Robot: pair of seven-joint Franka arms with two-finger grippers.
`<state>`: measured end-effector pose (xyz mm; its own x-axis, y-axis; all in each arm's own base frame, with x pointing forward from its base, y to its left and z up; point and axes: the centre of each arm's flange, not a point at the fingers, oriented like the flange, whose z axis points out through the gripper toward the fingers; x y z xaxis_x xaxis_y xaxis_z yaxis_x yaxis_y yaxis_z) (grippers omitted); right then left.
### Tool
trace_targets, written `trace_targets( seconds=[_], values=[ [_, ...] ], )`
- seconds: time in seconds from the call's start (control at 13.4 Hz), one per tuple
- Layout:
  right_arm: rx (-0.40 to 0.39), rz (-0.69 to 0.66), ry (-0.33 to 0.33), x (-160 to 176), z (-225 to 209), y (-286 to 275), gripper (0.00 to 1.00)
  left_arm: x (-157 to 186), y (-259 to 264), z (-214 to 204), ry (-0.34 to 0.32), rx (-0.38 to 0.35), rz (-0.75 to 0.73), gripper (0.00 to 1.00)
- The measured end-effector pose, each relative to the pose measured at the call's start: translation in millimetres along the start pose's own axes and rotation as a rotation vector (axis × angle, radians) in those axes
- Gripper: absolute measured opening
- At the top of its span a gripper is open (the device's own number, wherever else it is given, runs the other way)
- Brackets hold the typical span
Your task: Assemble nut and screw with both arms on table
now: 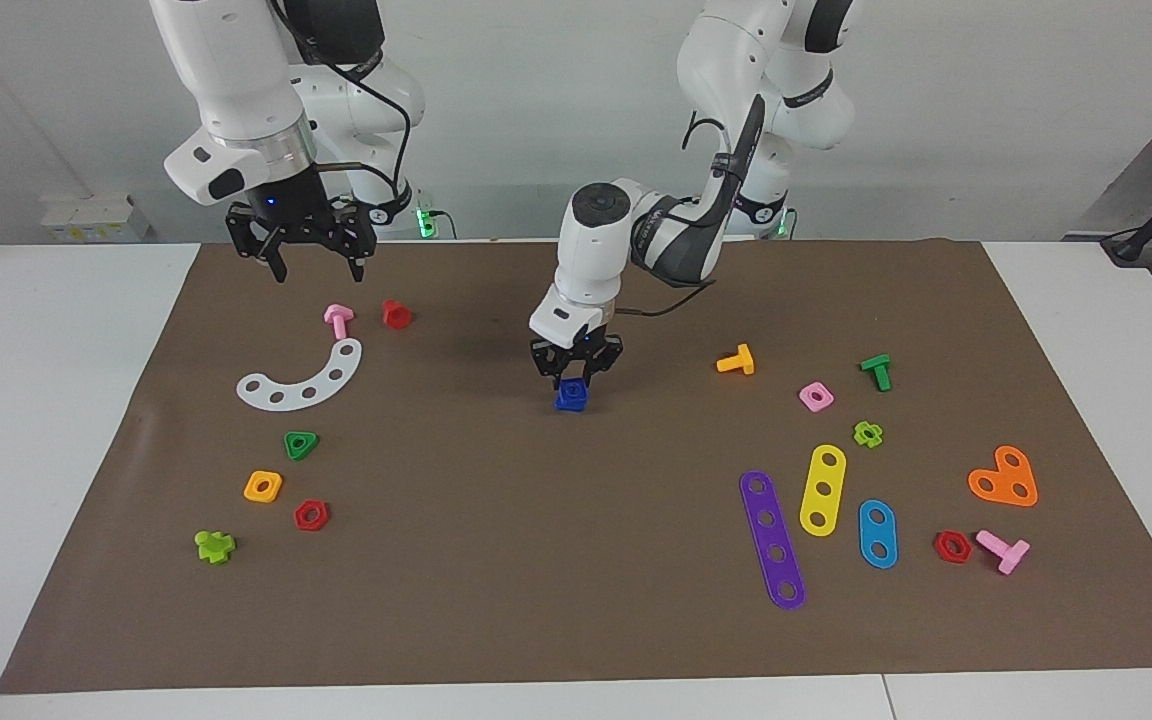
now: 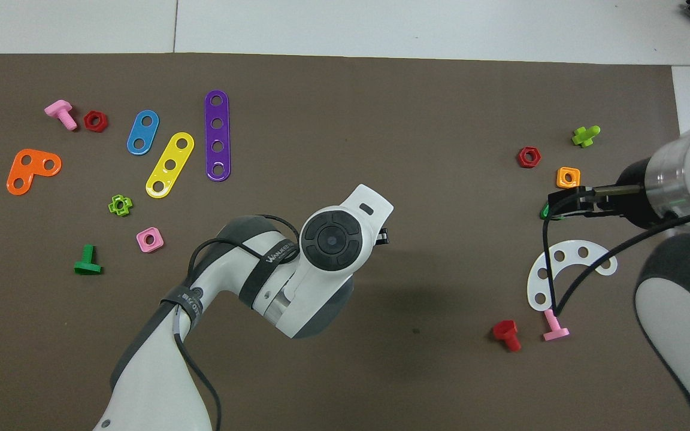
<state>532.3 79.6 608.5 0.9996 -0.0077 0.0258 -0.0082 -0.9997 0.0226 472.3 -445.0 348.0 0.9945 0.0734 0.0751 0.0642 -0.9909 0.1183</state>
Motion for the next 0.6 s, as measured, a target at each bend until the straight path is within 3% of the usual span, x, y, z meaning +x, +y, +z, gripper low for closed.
trace_targets(
  seconds=[0.6],
  values=[
    [-0.007,0.000,-0.044,-9.3,-1.7,1.1,0.99,-2.2,-1.4,0.2,0.006,0.011,0.020,0.46]
  ],
)
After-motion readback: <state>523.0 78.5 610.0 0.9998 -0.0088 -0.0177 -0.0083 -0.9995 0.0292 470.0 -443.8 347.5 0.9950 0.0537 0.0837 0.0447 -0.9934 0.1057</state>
